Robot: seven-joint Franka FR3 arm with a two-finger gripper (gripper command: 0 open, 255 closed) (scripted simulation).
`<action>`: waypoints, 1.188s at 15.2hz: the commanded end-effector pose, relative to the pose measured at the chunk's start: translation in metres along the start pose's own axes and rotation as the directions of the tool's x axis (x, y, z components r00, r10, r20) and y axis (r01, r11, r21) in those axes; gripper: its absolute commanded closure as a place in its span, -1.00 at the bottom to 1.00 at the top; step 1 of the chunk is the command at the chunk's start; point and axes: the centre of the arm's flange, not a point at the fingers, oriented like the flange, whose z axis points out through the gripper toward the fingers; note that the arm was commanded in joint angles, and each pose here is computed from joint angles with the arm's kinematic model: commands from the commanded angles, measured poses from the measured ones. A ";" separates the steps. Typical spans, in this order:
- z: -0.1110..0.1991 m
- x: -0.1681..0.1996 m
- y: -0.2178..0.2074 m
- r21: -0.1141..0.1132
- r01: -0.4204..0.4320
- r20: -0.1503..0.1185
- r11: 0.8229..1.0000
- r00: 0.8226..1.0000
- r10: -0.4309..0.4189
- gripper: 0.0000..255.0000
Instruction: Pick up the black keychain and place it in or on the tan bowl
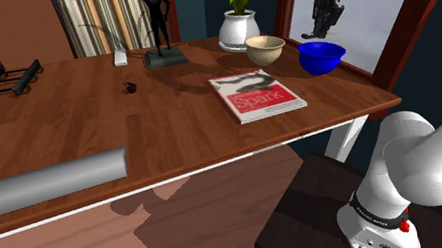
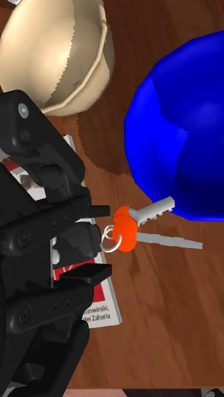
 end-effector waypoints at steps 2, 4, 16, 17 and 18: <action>0.001 0.020 0.036 -0.002 0.000 0.001 1.000 1.000 0.000 1.00; 0.001 0.032 0.059 -0.002 0.000 0.001 1.000 1.000 0.000 1.00; 0.002 0.107 0.199 -0.002 0.000 0.001 1.000 1.000 0.000 1.00; 0.002 0.114 0.210 -0.002 0.000 0.001 1.000 1.000 0.000 1.00; 0.002 0.120 0.222 -0.002 0.000 0.001 1.000 1.000 0.000 1.00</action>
